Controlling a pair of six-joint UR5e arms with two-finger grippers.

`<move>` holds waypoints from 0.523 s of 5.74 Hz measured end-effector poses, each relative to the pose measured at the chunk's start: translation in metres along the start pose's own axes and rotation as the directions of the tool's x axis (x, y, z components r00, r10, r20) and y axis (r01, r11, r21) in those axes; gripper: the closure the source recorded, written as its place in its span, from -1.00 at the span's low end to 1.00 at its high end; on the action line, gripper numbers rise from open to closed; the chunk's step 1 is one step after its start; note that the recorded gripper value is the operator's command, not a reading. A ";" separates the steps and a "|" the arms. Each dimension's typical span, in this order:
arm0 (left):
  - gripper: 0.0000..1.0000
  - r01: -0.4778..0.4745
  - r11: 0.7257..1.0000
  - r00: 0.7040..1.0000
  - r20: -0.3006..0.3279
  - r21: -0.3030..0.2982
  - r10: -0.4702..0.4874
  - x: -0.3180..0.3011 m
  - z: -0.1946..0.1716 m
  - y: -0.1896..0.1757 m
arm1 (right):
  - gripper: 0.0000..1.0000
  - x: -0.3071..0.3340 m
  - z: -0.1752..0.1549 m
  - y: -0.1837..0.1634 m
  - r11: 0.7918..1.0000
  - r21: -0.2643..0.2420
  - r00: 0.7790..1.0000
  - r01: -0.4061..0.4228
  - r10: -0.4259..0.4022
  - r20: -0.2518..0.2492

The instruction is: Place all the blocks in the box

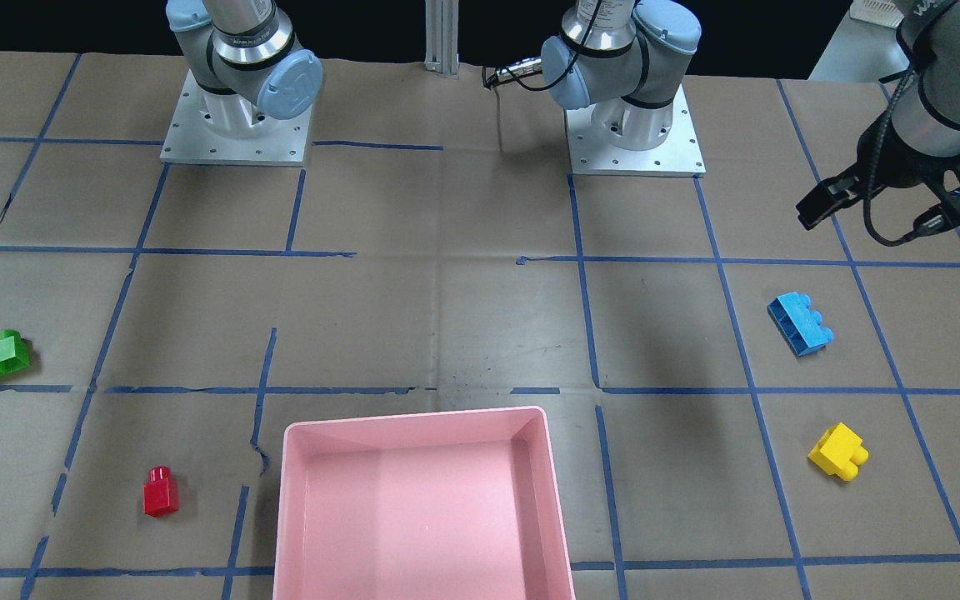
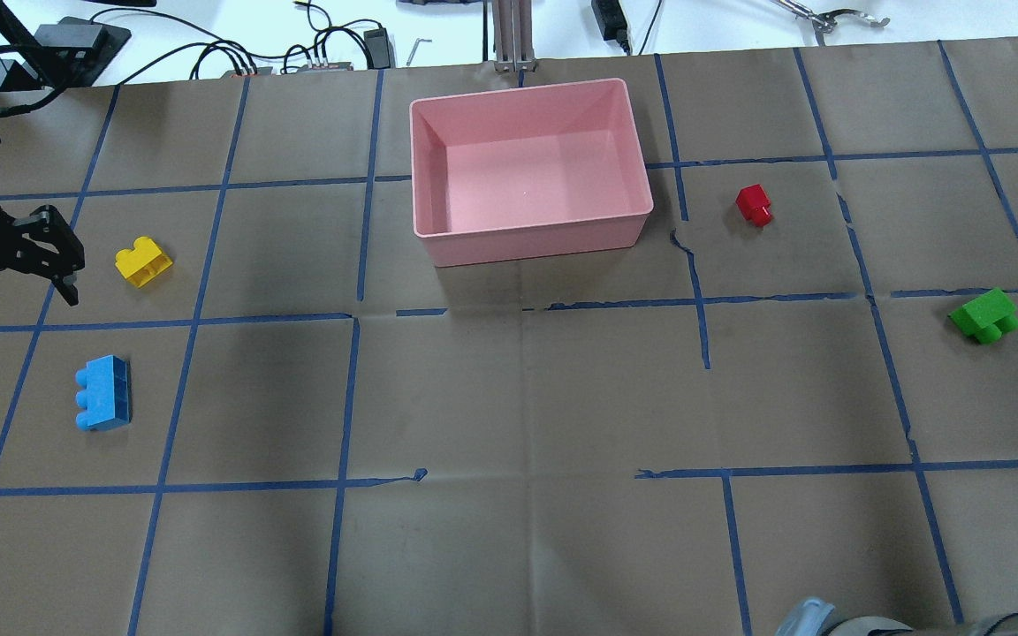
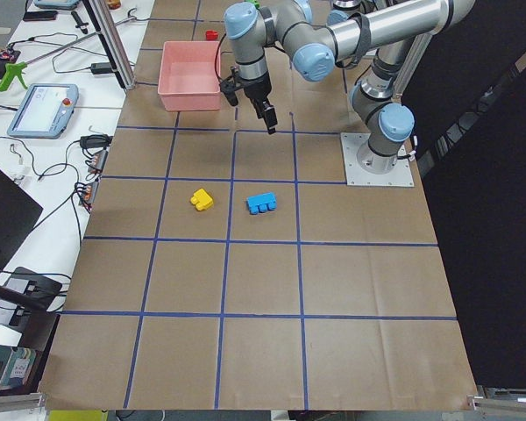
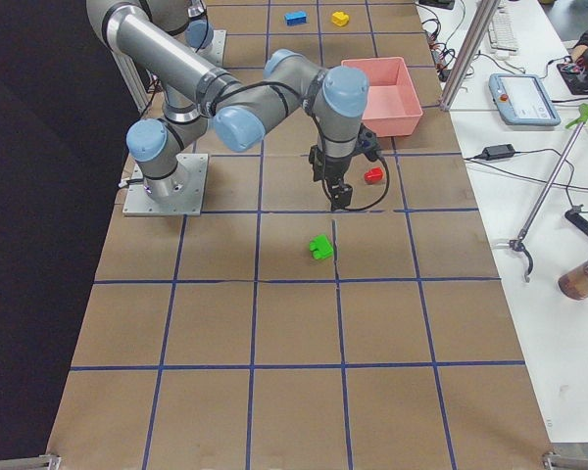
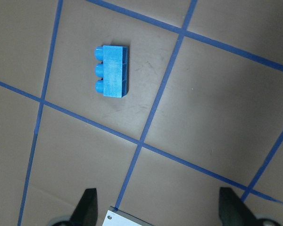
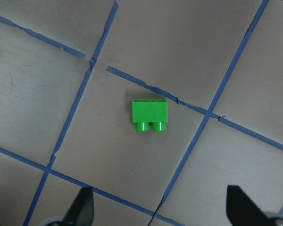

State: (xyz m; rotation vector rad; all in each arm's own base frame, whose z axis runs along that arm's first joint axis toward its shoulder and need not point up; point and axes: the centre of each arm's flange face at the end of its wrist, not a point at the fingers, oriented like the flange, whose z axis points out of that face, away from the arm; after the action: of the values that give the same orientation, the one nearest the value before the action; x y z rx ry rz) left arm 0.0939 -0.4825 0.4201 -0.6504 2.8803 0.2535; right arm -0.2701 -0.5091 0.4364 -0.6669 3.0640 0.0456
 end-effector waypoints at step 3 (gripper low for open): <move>-0.98 0.030 0.995 0.997 -0.072 0.096 -0.023 -0.041 0.138 -0.076 | -0.99 0.017 0.105 0.008 0.994 -0.046 0.992 -0.097 0.101 0.079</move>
State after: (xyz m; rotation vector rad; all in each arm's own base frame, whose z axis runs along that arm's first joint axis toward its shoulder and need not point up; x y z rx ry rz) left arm 0.1824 -0.5051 0.2857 -0.6937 2.9273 0.0878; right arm -0.2885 -0.5058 0.3315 -0.5008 3.0224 0.1342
